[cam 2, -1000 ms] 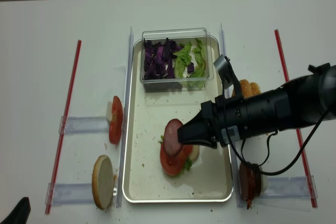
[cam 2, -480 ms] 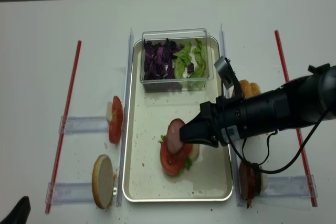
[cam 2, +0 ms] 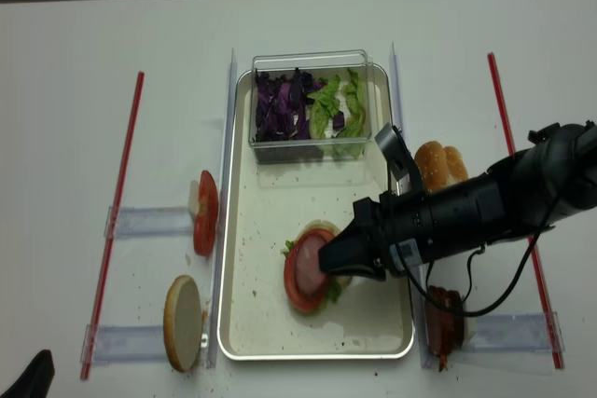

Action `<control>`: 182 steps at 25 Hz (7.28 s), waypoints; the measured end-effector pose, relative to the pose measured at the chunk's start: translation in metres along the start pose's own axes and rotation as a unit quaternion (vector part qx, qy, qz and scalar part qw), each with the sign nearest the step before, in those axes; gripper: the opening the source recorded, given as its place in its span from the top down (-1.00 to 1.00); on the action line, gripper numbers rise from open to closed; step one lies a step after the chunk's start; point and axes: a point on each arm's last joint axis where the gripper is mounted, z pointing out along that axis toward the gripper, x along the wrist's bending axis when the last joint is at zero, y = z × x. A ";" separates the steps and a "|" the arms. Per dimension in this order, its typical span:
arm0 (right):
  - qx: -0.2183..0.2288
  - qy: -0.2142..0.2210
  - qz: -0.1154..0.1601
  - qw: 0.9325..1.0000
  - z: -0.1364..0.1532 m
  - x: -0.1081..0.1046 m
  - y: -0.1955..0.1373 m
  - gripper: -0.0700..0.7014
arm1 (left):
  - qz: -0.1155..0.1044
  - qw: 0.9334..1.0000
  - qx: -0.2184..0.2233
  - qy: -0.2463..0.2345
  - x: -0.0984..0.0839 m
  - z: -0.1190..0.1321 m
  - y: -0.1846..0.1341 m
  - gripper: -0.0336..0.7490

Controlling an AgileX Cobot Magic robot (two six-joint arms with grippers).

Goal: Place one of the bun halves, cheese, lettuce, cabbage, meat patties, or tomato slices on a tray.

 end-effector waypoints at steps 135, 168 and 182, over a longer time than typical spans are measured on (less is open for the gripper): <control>0.045 -0.158 -0.097 0.982 -0.042 0.090 0.025 -0.52 | 0.000 1.000 0.000 0.000 0.000 0.000 0.000 -0.35; 0.164 -0.473 -0.182 0.846 -0.099 0.110 0.054 -0.52 | 0.000 1.000 0.000 0.000 0.000 0.000 0.000 -0.35; 0.104 -0.535 -0.114 0.830 -0.124 0.099 0.064 -0.52 | 0.000 1.000 0.000 0.000 0.000 0.000 0.000 -0.35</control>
